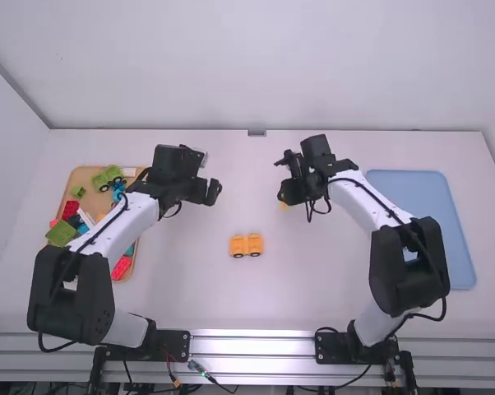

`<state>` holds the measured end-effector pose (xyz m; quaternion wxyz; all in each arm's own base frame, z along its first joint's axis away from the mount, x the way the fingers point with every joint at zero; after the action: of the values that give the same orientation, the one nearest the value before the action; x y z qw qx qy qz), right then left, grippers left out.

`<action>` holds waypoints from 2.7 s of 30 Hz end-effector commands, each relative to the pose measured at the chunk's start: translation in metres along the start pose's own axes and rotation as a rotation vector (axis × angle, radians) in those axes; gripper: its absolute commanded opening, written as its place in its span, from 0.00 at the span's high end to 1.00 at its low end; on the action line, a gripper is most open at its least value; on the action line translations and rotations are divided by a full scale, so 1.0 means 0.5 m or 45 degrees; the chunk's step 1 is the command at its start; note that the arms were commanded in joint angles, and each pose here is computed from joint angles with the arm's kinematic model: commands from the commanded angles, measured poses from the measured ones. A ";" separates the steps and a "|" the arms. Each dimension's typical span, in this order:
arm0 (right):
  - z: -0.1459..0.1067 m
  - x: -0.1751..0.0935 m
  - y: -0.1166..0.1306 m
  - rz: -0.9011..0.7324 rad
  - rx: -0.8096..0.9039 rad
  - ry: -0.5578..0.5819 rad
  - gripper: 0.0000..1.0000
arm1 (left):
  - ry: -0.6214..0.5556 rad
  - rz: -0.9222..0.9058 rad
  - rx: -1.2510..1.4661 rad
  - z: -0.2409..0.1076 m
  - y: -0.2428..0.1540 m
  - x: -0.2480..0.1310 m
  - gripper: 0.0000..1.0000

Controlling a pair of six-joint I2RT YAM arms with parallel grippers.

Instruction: Assemble lego blocks to make yellow taxi

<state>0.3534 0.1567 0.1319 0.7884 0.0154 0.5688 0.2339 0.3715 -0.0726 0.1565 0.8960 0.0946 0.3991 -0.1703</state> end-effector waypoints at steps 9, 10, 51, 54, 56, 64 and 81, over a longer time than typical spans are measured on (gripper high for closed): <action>-0.061 -0.028 0.026 -0.353 -0.420 0.240 1.00 | -0.001 0.093 0.403 0.004 0.058 -0.012 0.01; -0.068 -0.026 0.029 -0.352 -0.446 0.265 1.00 | -0.017 0.056 0.431 0.004 0.057 -0.013 0.01; -0.212 0.176 0.007 -0.290 -1.138 0.852 0.01 | -0.193 -0.352 0.582 -0.038 0.076 -0.054 0.01; -0.196 0.172 0.019 -0.297 -1.153 0.831 0.01 | -0.194 -0.360 0.586 -0.038 0.072 -0.052 0.01; -0.179 0.169 0.029 -0.283 -1.152 0.799 0.01 | -0.216 -0.394 0.614 -0.041 0.064 -0.053 0.01; -0.103 0.088 0.064 -0.086 -1.037 0.537 0.01 | -0.488 -0.674 0.841 -0.086 -0.014 -0.055 0.01; -0.145 -0.023 0.032 0.185 -1.029 -0.273 0.01 | -0.733 -0.958 0.936 -0.154 -0.178 -0.021 0.01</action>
<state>0.2936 0.1492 0.1284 0.7775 -0.2558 0.3429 0.4609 0.2870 -0.1251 0.1147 0.7606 0.2264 0.0560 -0.6059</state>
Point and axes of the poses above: each hand's point on the last joint's axis, 136 mm out from that joint toward the fingers, its own x axis out along the fingers, its own y axis along the line the jaws close on, z = x × y, the point moved 5 cm from there along -x, back along the fingers, and after that the axes turned 9 degrees about x, right-handed, at the moved point
